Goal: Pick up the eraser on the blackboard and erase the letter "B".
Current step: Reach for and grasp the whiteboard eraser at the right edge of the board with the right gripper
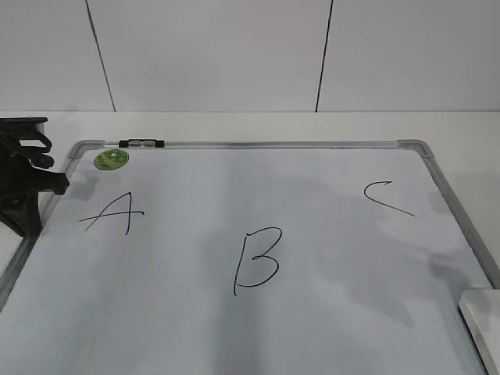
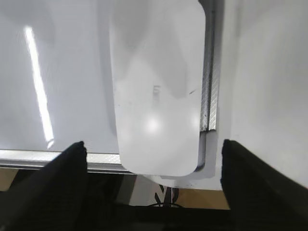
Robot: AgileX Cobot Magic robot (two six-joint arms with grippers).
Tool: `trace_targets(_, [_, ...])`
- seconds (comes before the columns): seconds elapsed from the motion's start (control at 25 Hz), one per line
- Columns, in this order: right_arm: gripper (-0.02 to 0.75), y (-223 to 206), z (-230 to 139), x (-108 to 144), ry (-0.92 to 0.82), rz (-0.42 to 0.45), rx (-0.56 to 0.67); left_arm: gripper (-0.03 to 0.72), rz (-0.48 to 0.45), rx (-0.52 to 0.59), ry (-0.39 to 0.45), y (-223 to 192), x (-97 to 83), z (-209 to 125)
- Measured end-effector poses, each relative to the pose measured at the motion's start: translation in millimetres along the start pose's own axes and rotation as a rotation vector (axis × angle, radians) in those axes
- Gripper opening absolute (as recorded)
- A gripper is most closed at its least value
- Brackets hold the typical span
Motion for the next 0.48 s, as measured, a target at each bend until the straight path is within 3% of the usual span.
trace_targets(0.48, [0.671, -19.0, 16.3, -3.7, 0.015, -0.006, 0.028, 0.019, -0.002, -0.001, 0.001, 0.4, -0.3, 0.4])
Point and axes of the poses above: a point on each arm's last joint axis where the gripper is mounted, y pointing back along that axis away from the gripper, x along the wrist's bending axis when the last joint is at zero, z = x × y, the point moved 2 cm from there along -y, pointing out along that axis toward the gripper, and after that the axes turned 6 degrees about y, right-handed, at the moved point
